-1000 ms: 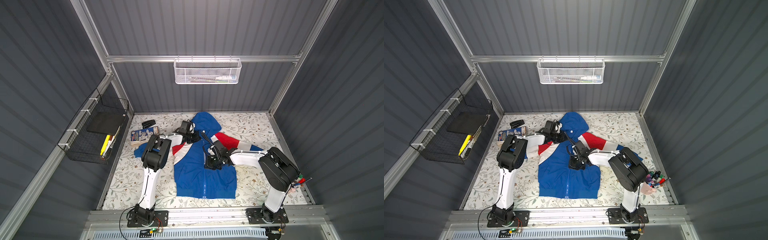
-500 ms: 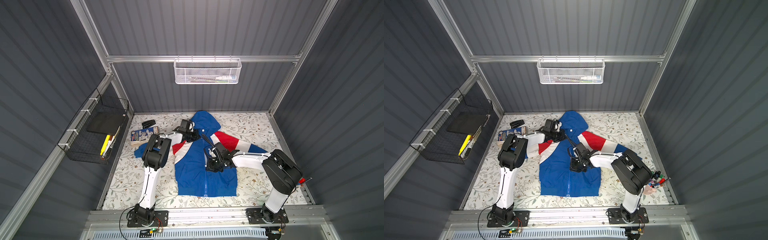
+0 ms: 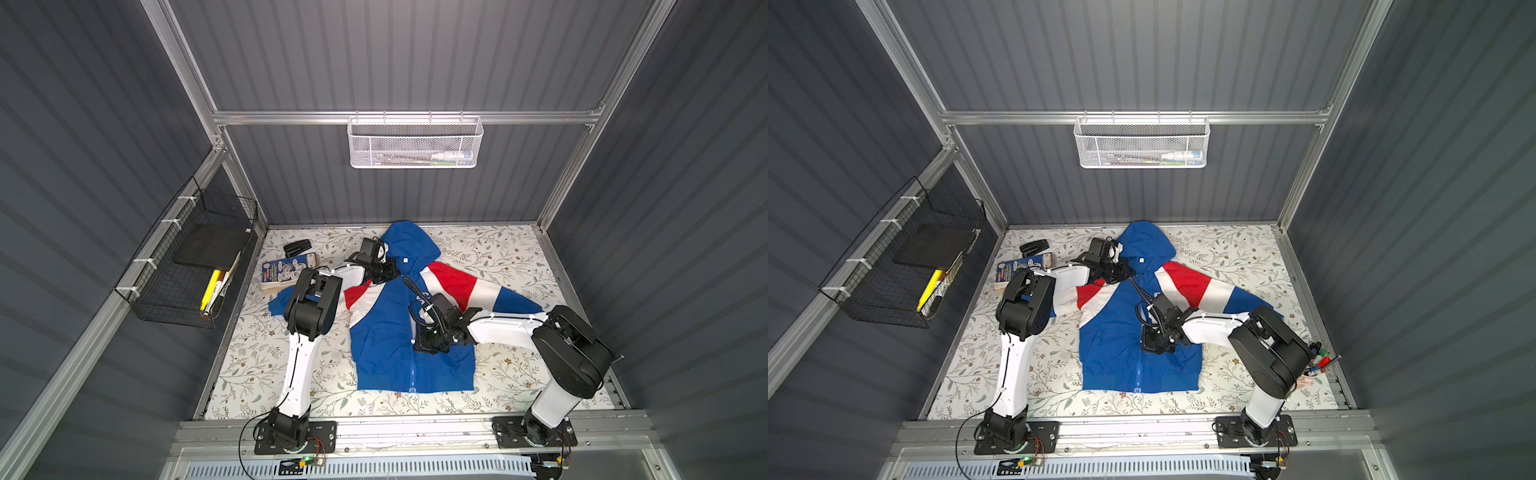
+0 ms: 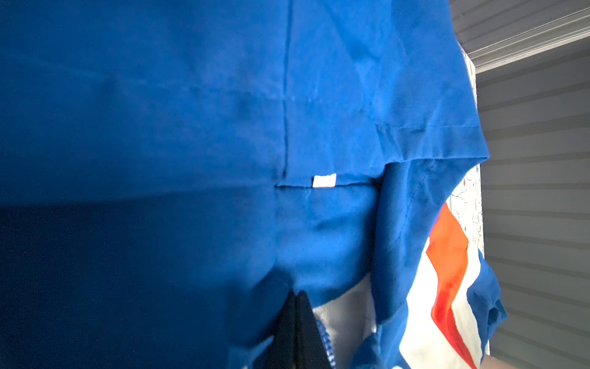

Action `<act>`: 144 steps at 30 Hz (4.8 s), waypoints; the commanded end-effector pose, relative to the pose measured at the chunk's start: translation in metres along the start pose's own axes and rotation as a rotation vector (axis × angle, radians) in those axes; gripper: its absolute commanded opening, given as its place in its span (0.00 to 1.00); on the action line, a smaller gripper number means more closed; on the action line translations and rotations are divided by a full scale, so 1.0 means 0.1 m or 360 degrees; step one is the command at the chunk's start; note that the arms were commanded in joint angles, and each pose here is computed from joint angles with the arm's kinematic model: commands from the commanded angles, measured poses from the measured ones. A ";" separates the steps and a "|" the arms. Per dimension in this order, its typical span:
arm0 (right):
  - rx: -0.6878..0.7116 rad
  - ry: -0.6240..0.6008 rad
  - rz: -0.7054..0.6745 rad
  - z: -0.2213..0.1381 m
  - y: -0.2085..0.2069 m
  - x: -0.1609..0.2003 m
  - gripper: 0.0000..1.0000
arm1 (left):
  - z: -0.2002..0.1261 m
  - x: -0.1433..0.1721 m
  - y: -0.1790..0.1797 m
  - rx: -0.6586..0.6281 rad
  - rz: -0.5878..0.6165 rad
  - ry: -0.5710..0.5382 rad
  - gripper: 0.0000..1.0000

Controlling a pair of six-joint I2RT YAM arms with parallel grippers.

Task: Unzip the jacket
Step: Unzip the zipper on the jacket, then smooth out the jacket at the center of the board.

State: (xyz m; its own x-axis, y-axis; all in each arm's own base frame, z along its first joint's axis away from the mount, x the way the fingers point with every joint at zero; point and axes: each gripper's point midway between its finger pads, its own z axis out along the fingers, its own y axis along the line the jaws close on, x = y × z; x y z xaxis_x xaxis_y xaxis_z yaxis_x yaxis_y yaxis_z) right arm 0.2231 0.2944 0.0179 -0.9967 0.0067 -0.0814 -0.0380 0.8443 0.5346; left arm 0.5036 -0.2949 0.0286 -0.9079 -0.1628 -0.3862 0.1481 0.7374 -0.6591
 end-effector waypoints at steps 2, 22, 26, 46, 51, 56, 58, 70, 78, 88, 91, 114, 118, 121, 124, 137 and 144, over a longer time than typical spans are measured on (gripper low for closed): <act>0.0101 0.0093 0.0057 0.01 -0.18 0.21 0.00 | 0.09 0.20 0.83 -0.0327 -0.0187 0.0086 0.00; 0.0092 0.0101 -0.0040 -0.05 -0.17 0.40 0.00 | 0.08 0.08 0.93 -0.0320 -0.0192 0.0069 0.00; 0.0095 0.0128 -0.0077 -0.04 -0.18 0.45 0.00 | 0.10 0.03 0.93 -0.0312 -0.0168 0.0074 0.00; 0.0060 0.0215 -0.0208 -0.11 -0.20 0.76 0.00 | 0.13 0.08 0.97 -0.0314 -0.0158 0.0092 0.00; 0.0065 0.0233 -0.0207 -0.11 -0.21 0.82 0.00 | 0.13 0.04 0.98 -0.0333 -0.0140 0.0063 0.00; 0.0056 0.0241 -0.0209 -0.12 -0.21 0.89 0.00 | 0.11 0.05 0.98 -0.0339 -0.0129 0.0071 0.00; 0.0064 0.0260 -0.0209 -0.10 -0.23 0.93 0.00 | 0.11 0.06 0.99 -0.0336 -0.0130 0.0075 0.00; 0.0047 0.0309 -0.0236 -0.08 -0.24 1.12 0.00 | 0.10 0.12 0.99 -0.0326 -0.0087 0.0101 0.00; 0.0104 0.0297 -0.0255 -0.10 -0.27 1.22 0.00 | 0.11 0.13 1.01 -0.0333 -0.0067 0.0112 0.00; 0.0114 0.0273 -0.0243 -0.18 -0.33 1.26 0.00 | 0.12 0.14 1.04 -0.0348 -0.0050 0.0117 0.00; 0.0126 0.0282 -0.0261 -0.17 -0.36 1.27 0.00 | 0.13 0.16 1.04 -0.0349 -0.0053 0.0125 0.00; 0.0165 0.0227 -0.0321 -0.24 -0.42 1.24 0.07 | 0.10 0.06 0.91 -0.0266 -0.0034 0.0072 0.10; 0.0206 0.0175 -0.0356 -0.32 -0.38 1.16 0.43 | -0.08 -0.16 0.49 -0.0119 0.0048 -0.0008 0.46; 0.0242 0.0091 -0.0415 -0.47 -0.31 1.05 0.55 | -0.34 -0.44 0.13 -0.0049 0.0129 -0.0107 0.63; 0.0346 -0.0004 -0.0488 -0.70 -0.28 0.91 0.57 | -0.64 -0.65 -0.16 -0.0033 0.0201 -0.0201 0.72; 0.0608 -0.0389 -0.0261 -1.29 -0.56 -0.06 0.62 | -1.76 0.20 -0.07 -0.0438 0.0172 -0.0153 0.79; 0.0554 -0.0302 -0.0103 -1.18 -0.78 -0.28 0.62 | -2.16 1.26 -0.06 -0.0517 -0.0008 0.0095 0.81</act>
State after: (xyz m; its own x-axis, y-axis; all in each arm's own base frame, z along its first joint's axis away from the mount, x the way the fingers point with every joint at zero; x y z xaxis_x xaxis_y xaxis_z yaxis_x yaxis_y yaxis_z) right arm 0.2405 0.1639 0.0769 -0.9548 0.0288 -0.2959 -0.0267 0.9830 0.1817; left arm 0.3443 -0.1891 0.1303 -0.8939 -0.1126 -0.4339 0.0989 0.8946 -0.4358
